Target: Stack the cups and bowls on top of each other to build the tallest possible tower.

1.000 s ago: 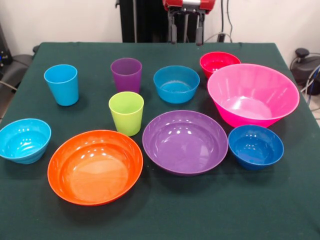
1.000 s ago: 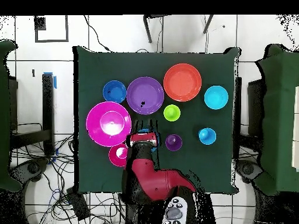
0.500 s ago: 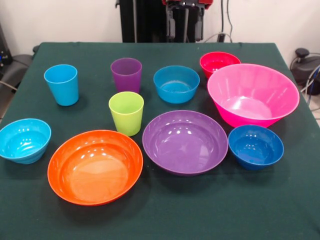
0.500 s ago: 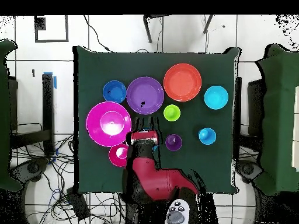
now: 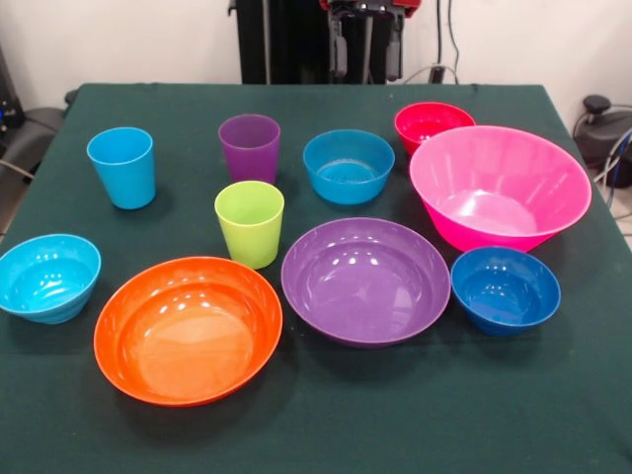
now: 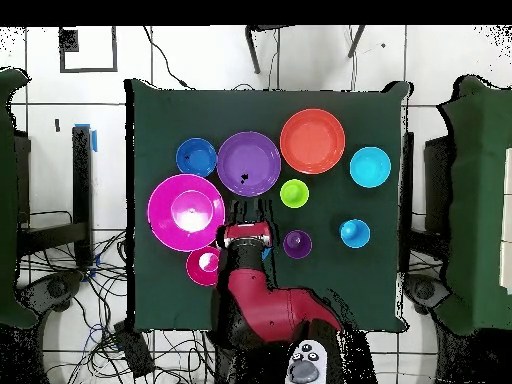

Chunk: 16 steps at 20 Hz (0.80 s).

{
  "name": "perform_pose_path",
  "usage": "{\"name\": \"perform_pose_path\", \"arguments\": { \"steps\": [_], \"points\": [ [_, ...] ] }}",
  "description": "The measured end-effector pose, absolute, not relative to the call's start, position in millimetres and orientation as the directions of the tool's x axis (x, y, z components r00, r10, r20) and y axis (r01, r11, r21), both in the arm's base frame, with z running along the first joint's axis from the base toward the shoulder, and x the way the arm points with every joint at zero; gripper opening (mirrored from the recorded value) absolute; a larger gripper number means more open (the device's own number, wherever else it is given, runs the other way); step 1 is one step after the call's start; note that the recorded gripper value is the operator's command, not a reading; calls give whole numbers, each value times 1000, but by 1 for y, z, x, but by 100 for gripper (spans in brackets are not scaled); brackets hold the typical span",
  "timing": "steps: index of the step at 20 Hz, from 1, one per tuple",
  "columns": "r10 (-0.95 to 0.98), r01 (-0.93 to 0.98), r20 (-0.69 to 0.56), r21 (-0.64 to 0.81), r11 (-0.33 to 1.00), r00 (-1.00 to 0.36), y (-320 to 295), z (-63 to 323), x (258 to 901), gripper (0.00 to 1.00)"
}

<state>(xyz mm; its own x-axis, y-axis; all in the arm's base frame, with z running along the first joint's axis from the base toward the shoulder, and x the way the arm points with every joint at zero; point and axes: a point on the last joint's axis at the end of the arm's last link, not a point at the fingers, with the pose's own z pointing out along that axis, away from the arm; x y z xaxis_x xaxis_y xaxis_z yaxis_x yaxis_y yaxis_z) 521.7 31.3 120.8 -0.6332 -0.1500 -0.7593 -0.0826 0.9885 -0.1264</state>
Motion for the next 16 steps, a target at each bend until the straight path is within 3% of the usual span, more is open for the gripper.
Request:
{"name": "perform_pose_path", "arguments": {
  "steps": [16],
  "points": [
    [-151,-88,-761,-124,988,-631,27,120,523,100]
  ]
}}
